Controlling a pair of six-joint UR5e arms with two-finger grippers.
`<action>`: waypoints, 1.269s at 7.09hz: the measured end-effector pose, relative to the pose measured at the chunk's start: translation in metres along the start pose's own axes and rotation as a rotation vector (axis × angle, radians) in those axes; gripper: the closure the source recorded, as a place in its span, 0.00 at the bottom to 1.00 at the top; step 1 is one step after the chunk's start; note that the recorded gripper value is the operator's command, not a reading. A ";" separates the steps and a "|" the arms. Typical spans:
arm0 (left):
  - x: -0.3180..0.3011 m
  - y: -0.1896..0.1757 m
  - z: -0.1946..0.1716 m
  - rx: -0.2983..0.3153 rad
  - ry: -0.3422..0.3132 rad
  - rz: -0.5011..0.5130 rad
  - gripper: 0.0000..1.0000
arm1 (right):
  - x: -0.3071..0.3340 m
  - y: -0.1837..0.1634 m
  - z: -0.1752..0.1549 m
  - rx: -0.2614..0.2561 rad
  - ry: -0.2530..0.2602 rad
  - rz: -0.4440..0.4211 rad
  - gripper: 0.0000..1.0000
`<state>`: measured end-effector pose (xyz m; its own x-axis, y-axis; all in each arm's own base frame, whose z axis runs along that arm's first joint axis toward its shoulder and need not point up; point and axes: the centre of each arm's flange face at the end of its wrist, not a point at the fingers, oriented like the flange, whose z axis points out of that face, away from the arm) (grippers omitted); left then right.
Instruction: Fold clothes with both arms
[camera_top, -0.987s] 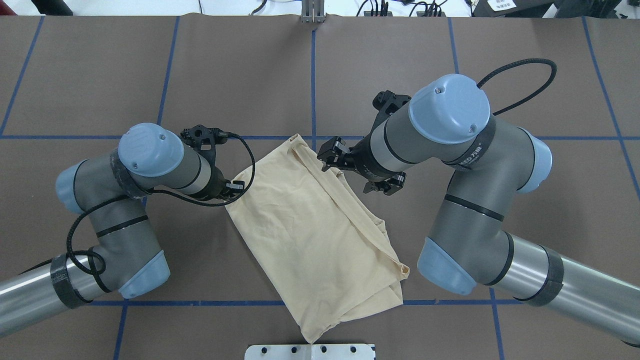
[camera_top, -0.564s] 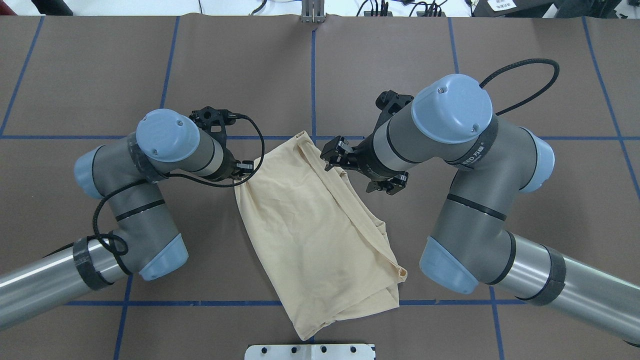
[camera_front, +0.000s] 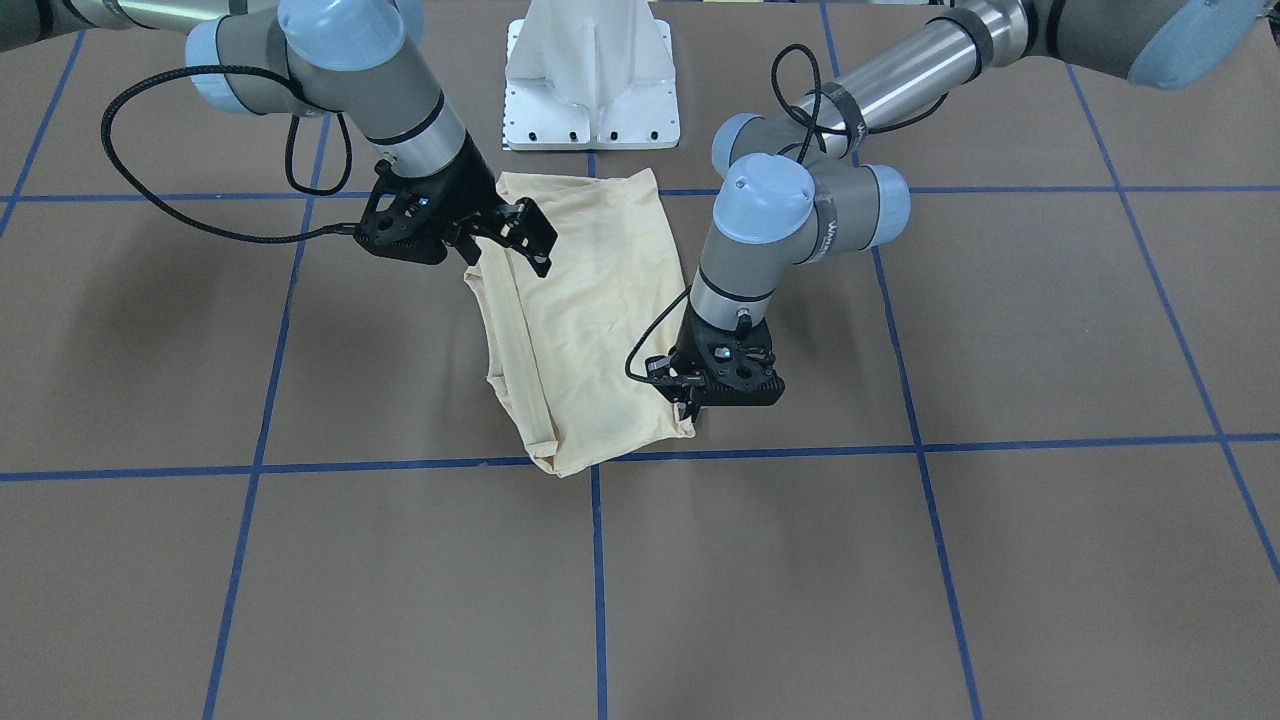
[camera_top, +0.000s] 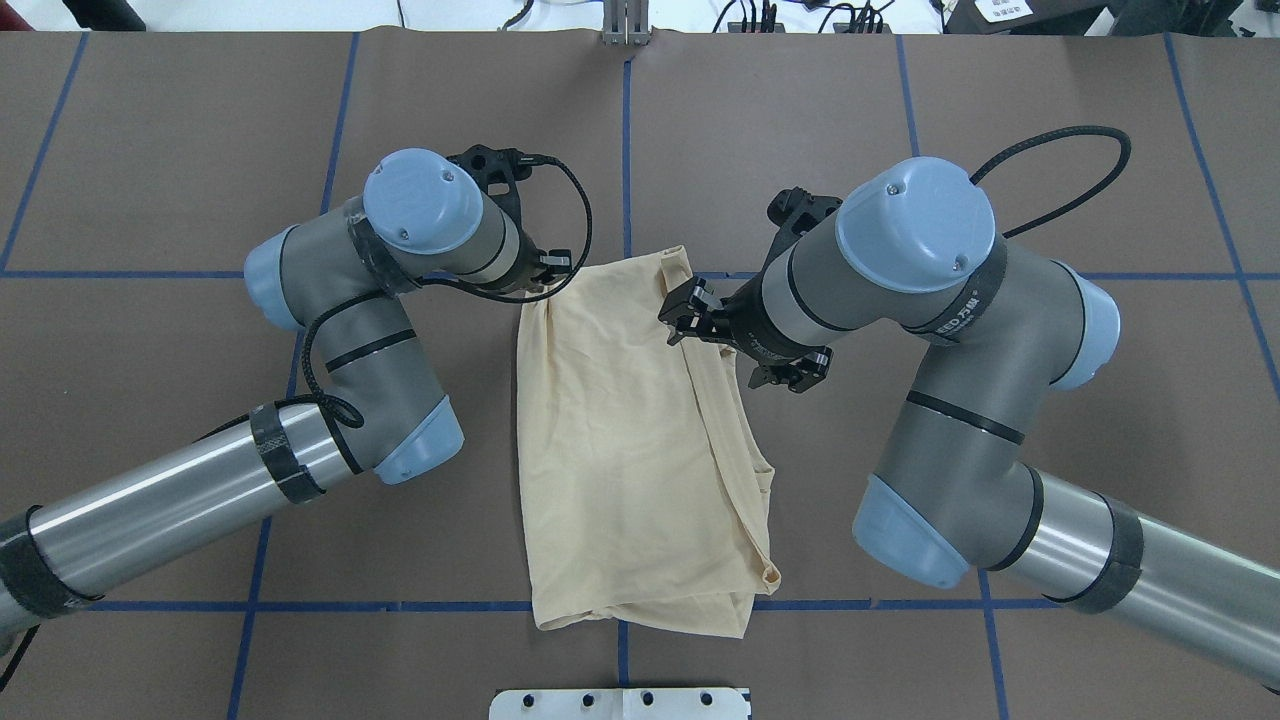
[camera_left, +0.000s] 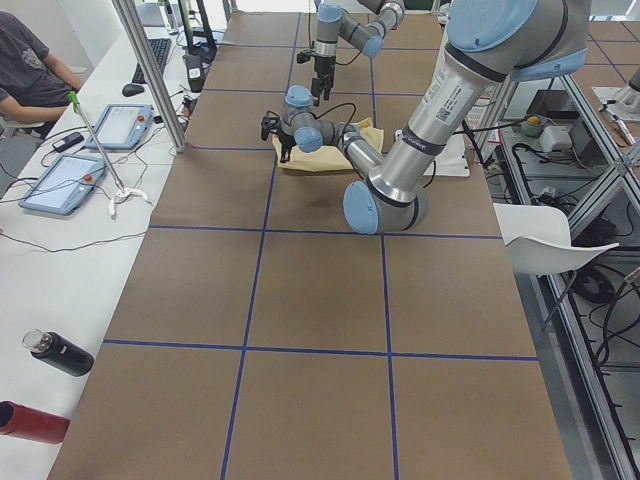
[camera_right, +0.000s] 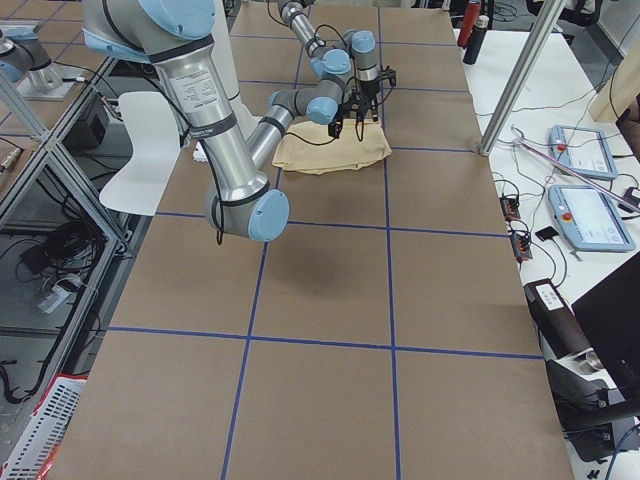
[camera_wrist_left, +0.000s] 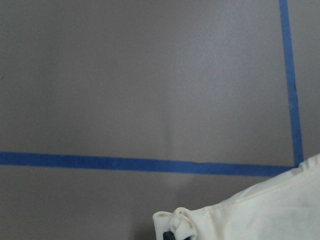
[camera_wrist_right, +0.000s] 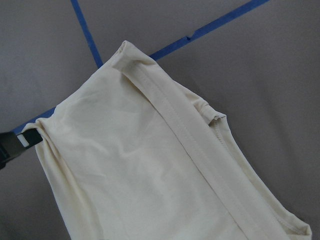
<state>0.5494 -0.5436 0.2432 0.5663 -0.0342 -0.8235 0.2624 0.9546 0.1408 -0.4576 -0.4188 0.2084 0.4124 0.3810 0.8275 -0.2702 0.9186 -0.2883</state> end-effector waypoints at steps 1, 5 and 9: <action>0.013 -0.015 0.005 0.029 0.008 -0.004 1.00 | 0.003 -0.002 0.001 0.004 0.005 0.003 0.00; 0.001 -0.062 0.036 0.134 0.022 -0.018 1.00 | 0.007 -0.007 0.003 0.028 0.010 0.008 0.00; -0.045 -0.107 0.034 0.177 -0.035 -0.011 0.00 | 0.012 -0.008 0.009 0.030 0.023 0.011 0.00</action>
<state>0.5222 -0.6544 0.2840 0.5886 -0.0577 -0.8064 0.4002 0.8874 0.2286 -0.4578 -0.4221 0.2249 0.4295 0.3937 0.8128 -0.3005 0.9110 -0.2824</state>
